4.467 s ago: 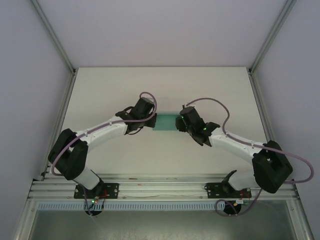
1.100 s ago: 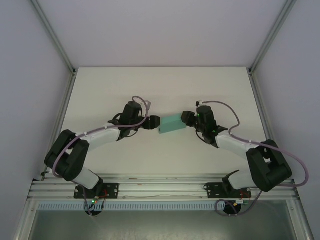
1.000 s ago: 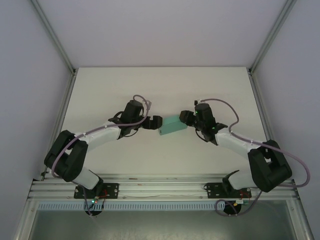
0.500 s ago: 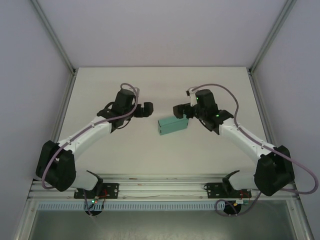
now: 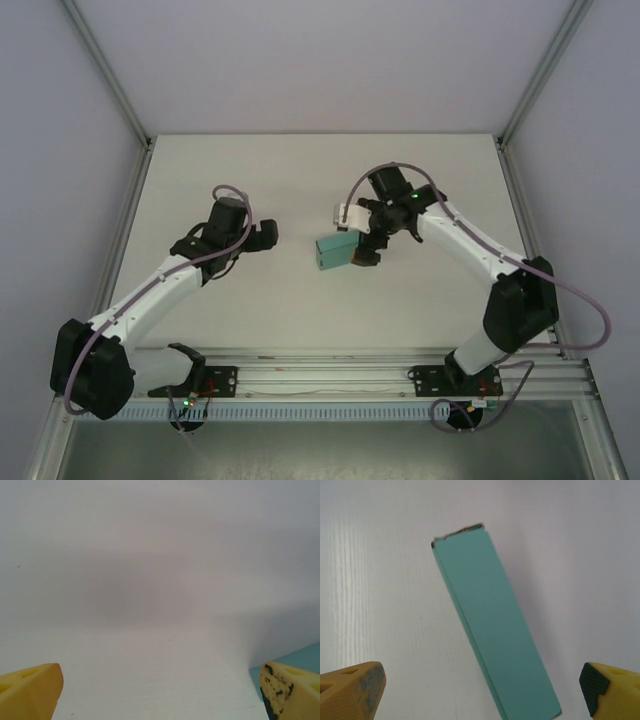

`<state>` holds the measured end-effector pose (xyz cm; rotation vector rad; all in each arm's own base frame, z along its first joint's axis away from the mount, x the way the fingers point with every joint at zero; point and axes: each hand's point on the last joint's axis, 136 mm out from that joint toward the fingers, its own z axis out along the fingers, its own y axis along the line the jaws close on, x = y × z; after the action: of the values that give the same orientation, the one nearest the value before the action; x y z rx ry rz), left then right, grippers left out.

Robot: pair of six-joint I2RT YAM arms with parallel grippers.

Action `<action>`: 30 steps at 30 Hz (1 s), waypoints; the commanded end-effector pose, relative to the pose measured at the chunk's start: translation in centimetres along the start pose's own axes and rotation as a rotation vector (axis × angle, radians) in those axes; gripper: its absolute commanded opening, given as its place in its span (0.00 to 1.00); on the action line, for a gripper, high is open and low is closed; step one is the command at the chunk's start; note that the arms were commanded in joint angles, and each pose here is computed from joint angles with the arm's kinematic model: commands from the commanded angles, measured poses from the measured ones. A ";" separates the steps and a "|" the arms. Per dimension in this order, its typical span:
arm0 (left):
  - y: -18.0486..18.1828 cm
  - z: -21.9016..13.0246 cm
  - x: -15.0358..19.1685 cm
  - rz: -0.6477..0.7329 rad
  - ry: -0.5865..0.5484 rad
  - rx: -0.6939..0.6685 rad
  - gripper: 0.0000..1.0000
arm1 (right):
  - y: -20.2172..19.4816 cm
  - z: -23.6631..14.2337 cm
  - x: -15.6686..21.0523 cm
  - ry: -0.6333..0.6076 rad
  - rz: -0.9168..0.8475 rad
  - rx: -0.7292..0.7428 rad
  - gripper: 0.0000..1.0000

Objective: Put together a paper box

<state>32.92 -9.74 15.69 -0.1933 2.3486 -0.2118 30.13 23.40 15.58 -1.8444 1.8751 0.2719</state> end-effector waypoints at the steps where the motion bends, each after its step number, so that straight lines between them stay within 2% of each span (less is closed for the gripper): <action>1: 1.9 -0.6 0.6 -0.027 0.002 -0.078 1.00 | -0.9 1.7 1.8 0.145 -0.117 0.017 1.00; 7: 2.9 -0.7 1.4 -0.027 0.009 -0.113 1.00 | -2.5 6.0 2.8 0.241 -0.095 0.028 0.85; 10: 3.2 -0.5 1.5 -0.013 0.008 -0.126 1.00 | -3.1 7.5 3.2 0.285 -0.083 0.073 0.71; 11: 3.5 -0.5 1.6 -0.013 0.008 -0.136 1.00 | -3.5 8.0 3.2 0.288 -0.072 0.101 0.68; 13: 3.6 -0.3 1.9 -0.010 0.013 -0.140 1.00 | -4.5 8.6 3.3 0.285 -0.049 0.182 0.54; 16: 3.7 -0.2 2.0 -0.004 0.019 -0.140 1.00 | -6.0 8.9 3.4 0.281 -0.024 0.314 0.46; 24: 3.8 -0.1 2.0 -0.002 0.016 -0.144 1.00 | -9.5 8.4 4.2 0.344 0.030 0.598 0.43; 27: 3.9 -0.2 2.2 -0.003 0.015 -0.144 1.00 | -9.7 8.9 4.8 0.377 0.010 0.627 0.53; 30: 4.0 -0.5 2.2 -0.004 0.007 -0.145 1.00 | -8.7 9.6 5.4 0.398 -0.007 0.578 0.62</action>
<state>31.12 -7.39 13.54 -0.2567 2.3889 -0.0968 40.51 23.03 7.04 -1.5815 1.9198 -0.5505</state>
